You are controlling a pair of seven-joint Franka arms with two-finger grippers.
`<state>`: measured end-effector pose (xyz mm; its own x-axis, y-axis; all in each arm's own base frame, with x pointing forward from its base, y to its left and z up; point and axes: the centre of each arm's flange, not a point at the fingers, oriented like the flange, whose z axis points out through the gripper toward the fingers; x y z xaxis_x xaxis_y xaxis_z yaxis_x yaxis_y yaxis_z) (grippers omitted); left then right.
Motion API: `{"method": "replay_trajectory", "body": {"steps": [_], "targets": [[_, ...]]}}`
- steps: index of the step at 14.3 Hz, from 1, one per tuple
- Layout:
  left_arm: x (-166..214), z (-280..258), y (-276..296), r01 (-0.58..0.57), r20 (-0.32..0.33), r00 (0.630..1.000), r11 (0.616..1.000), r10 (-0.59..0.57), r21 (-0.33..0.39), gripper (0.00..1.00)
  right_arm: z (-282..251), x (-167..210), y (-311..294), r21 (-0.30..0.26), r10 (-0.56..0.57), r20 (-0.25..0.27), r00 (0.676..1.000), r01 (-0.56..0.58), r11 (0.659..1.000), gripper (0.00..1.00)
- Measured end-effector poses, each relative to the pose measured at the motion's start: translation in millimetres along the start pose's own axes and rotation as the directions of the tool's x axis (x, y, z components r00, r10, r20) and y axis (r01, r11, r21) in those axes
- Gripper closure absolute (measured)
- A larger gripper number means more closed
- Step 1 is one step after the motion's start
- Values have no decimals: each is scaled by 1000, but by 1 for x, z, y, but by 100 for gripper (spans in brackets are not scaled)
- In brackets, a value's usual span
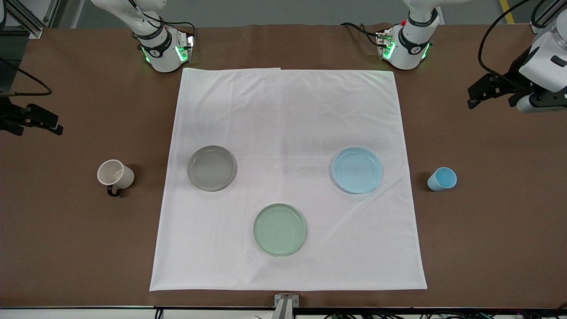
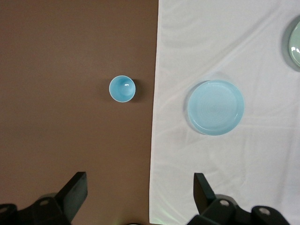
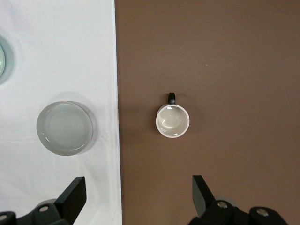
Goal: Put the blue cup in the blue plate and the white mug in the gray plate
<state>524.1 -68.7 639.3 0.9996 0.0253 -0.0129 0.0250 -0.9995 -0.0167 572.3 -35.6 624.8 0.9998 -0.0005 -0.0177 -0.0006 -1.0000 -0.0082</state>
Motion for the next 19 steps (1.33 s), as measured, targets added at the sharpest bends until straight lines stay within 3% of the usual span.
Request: {"method": "replay_trajectory", "body": {"steps": [5,8,11,15,19], "targets": [[3,4,-4,5,6,1000,1000,-5,13,0,-22,-19,-4,0,-6,-8,1000,6,1000,0],[20,35,-26,41,57,997,999,-43,34,0,-3,-4,-1,-5,-2,-34,999,2,1000,0],[50,105,-64,74,40,996,994,-77,82,0,93,49,21,-10,27,-2,1000,-27,1000,0],[63,216,-85,80,39,996,993,-83,83,0,245,102,44,-10,21,73,997,-20,1000,0],[71,299,-110,112,48,992,992,-115,59,0,338,122,62,-14,-56,45,997,57,998,0]]}}
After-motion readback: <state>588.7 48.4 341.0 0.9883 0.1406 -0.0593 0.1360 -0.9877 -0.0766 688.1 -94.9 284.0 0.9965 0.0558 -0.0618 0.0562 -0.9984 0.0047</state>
